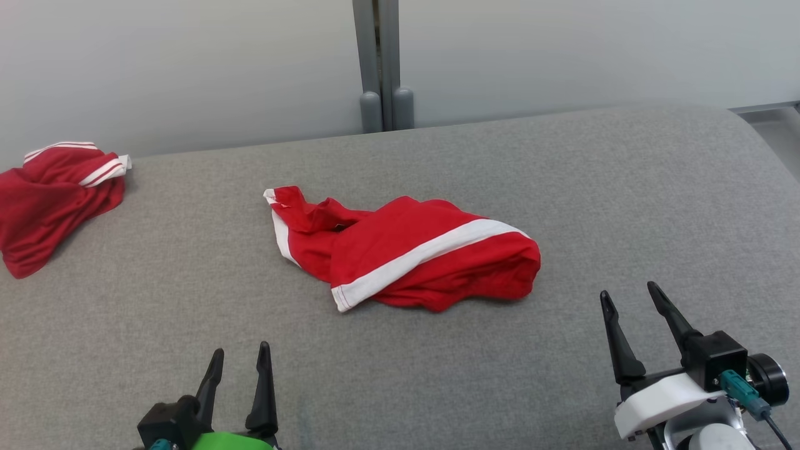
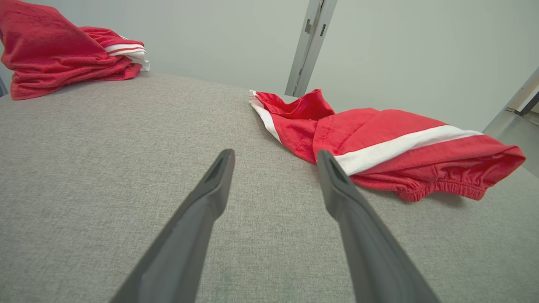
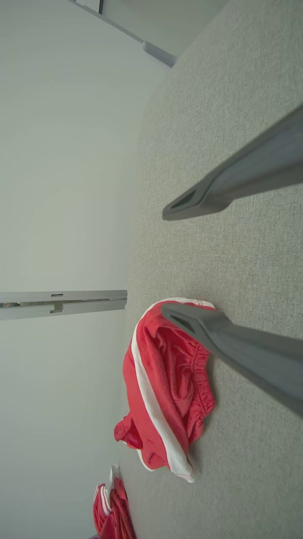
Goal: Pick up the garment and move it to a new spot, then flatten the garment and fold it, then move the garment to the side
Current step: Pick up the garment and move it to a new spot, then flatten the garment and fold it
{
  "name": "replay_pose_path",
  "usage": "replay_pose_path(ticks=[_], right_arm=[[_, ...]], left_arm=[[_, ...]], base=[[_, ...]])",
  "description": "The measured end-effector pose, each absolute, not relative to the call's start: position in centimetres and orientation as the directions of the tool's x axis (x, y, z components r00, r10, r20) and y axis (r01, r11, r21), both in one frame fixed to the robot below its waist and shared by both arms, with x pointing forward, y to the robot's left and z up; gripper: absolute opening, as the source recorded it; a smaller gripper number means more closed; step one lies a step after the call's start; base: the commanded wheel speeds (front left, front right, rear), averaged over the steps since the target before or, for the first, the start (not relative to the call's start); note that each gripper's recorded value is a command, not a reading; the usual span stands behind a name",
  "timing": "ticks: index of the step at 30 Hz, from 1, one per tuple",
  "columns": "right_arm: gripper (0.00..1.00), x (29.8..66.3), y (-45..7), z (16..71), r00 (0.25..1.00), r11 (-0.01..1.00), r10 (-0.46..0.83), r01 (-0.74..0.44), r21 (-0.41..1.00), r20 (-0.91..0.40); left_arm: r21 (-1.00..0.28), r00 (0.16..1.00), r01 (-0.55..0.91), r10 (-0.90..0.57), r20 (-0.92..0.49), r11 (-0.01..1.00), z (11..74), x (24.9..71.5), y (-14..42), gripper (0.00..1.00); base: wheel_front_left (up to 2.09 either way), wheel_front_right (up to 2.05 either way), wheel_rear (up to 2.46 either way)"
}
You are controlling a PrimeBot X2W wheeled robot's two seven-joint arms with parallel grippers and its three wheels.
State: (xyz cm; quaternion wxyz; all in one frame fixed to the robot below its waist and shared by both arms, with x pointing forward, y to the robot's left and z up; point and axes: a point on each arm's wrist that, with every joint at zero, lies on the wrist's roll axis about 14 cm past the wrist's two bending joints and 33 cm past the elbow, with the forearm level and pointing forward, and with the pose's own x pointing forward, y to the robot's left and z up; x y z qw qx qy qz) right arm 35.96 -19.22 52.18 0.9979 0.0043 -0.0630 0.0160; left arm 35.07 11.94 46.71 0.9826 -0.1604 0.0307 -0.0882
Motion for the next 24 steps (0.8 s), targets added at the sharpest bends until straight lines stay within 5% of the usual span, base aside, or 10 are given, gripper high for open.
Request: replay_pose_path(ticks=[16,24], right_arm=[[1.00,35.8,-19.2,51.5,0.994,0.999,0.031,-0.033,0.009,0.105],[1.00,35.8,-19.2,51.1,0.995,0.999,0.030,-0.031,0.010,0.092]], left_arm=[[-0.323,0.982,0.162,-0.185,-0.042,0.932,46.5,35.1,11.7,1.00],[-0.309,0.945,0.271,-0.312,-0.093,0.912,44.9,36.3,7.9,1.00]], base=[[0.00,0.00,0.00],[0.00,0.00,0.00]])
